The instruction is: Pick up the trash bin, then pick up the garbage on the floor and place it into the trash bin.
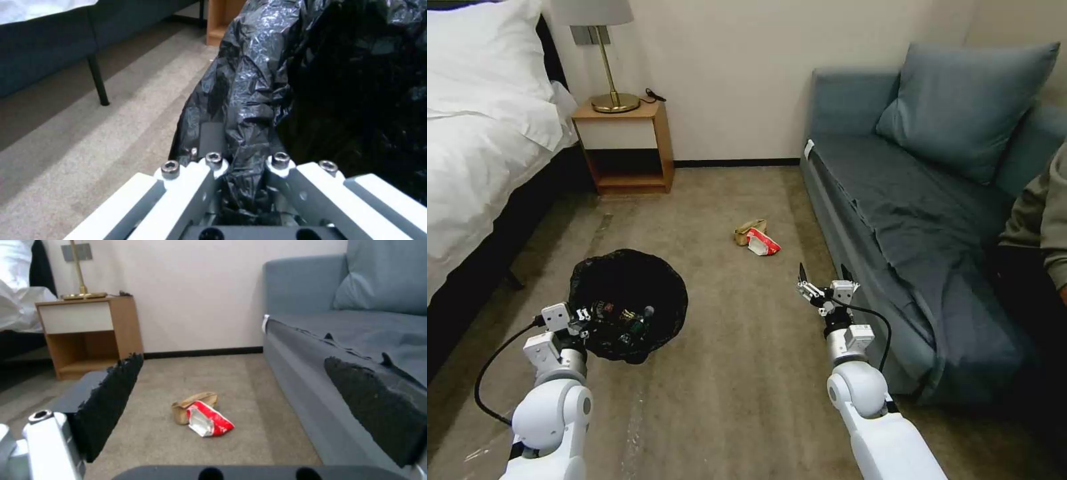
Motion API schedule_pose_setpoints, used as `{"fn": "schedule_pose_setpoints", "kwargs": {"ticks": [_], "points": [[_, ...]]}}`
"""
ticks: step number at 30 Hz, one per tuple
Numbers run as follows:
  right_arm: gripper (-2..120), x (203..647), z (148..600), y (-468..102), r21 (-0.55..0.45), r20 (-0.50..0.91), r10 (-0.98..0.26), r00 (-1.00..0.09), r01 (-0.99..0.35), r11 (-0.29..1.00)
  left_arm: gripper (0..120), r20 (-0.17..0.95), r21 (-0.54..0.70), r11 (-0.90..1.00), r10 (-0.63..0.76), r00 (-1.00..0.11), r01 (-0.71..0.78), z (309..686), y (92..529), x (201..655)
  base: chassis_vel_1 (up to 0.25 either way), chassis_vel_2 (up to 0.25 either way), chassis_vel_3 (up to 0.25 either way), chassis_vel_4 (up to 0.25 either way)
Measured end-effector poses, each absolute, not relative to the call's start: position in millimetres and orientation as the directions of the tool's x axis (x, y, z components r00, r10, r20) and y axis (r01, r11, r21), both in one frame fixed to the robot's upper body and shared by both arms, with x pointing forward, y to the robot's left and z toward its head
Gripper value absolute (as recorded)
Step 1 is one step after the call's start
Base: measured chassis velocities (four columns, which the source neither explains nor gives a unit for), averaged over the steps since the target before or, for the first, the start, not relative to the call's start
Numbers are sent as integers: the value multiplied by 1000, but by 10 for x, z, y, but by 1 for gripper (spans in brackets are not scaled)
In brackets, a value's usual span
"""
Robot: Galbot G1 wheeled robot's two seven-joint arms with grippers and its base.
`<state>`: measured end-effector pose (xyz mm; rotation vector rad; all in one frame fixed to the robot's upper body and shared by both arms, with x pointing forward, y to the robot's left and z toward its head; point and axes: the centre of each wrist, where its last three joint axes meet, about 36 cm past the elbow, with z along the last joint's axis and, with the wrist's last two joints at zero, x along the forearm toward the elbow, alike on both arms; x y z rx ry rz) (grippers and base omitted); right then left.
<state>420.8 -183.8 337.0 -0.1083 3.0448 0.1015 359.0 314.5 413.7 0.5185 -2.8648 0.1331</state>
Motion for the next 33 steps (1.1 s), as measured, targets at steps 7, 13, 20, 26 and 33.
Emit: {"fn": "schedule_pose_setpoints", "kwargs": {"ticks": [7,13,20,26,33], "points": [[100,4209,3322,-1830,63,-88,-81,-993,-87,994,3,236,-53,931,-339,-911,-361,4137,3136,3604,-76,78,71,-68],[100,4207,3285,-1836,58,-85,-96,-992,-101,993,3,232,-55,930,-342,-910,-364,4126,3134,3619,-107,94,87,-100],[100,4201,3264,-1814,60,-87,-111,-990,-117,991,3,229,-55,928,-347,-909,-368,4126,3146,3610,-77,91,86,-69],[100,4196,3274,-1807,63,-89,-112,-990,-118,991,3,218,-59,929,-346,-912,-366,4164,3137,3615,-83,58,57,-75],[100,4176,3263,-1812,64,-88,-113,-990,-119,991,3,216,-62,929,-343,-914,-364,4173,3120,3608,-85,116,98,-105]]}}
